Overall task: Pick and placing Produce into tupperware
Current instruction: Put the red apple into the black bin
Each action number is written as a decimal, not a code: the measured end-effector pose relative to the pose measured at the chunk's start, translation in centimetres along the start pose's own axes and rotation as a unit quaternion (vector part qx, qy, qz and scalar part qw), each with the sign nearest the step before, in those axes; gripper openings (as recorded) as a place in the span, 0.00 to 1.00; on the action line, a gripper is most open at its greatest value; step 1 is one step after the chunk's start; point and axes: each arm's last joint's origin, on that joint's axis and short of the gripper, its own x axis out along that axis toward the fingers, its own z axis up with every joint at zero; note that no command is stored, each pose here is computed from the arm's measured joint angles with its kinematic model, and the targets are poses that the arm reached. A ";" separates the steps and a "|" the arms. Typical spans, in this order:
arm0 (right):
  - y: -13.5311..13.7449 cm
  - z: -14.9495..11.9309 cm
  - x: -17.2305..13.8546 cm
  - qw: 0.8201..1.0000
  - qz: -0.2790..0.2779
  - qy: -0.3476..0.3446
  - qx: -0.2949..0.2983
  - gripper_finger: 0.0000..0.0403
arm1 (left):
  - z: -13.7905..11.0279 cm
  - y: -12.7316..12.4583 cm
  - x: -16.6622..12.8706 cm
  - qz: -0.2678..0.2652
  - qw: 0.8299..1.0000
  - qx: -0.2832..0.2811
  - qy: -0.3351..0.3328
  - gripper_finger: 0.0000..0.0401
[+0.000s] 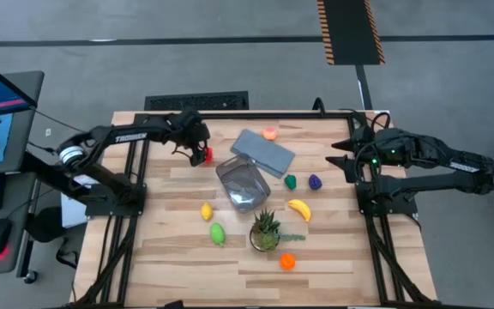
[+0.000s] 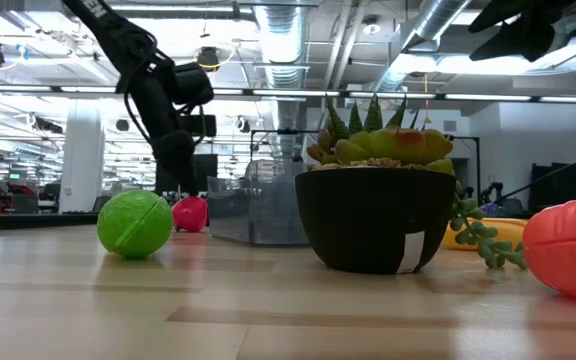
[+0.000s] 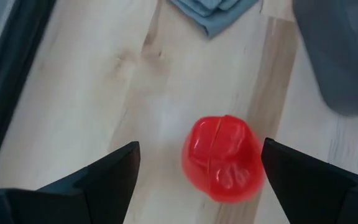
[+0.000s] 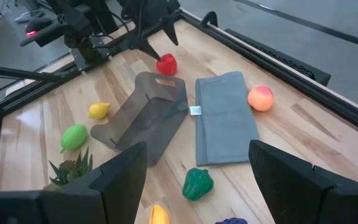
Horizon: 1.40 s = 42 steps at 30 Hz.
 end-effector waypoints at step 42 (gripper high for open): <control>0.0 0.0 0.0 1.000 0.001 0.000 0.000 0.75 | 0.1 -0.4 2.4 -0.045 0.997 -0.030 0.053 0.81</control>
